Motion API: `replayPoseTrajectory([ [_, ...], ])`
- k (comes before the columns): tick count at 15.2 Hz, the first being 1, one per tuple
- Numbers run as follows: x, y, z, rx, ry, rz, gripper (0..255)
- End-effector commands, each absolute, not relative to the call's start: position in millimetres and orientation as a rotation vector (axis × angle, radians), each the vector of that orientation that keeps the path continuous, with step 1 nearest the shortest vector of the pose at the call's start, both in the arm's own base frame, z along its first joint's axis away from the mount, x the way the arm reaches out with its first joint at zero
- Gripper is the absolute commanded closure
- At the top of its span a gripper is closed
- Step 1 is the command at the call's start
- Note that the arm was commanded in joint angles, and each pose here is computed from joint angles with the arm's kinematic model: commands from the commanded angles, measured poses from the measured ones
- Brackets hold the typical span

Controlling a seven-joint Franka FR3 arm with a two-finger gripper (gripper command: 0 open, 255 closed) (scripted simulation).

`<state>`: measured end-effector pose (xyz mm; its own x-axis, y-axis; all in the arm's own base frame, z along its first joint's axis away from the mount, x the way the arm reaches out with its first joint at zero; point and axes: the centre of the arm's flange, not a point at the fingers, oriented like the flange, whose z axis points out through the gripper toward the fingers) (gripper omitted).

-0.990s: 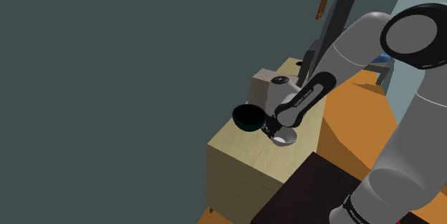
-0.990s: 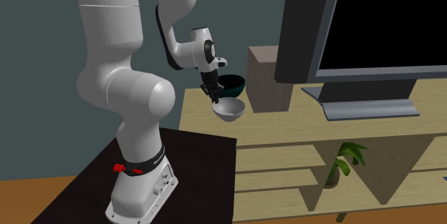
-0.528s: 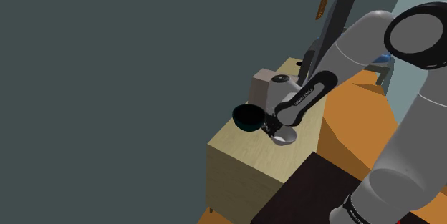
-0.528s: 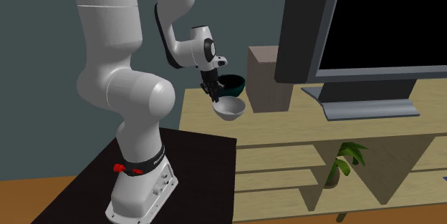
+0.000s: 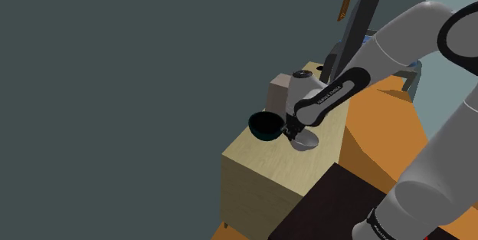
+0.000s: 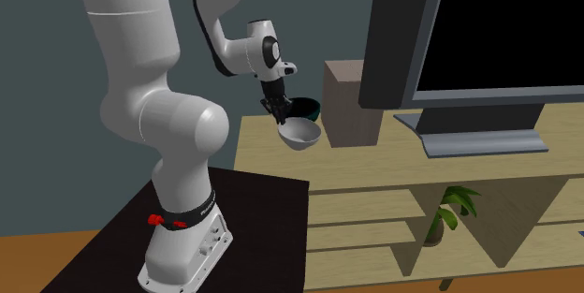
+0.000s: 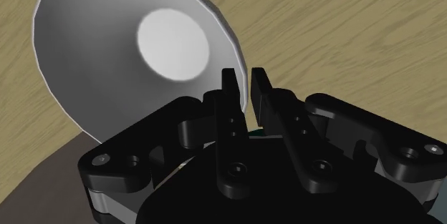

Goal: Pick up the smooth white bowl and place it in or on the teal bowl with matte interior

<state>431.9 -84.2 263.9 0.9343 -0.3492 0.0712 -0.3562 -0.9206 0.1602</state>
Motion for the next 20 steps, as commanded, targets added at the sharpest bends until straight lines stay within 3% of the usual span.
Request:
replayPoseTrajectory([
  [1,432,-85,275,2.921,-0.536,0.061,255],
  [20,432,-85,375,2.921,-0.536,0.061,255],
])
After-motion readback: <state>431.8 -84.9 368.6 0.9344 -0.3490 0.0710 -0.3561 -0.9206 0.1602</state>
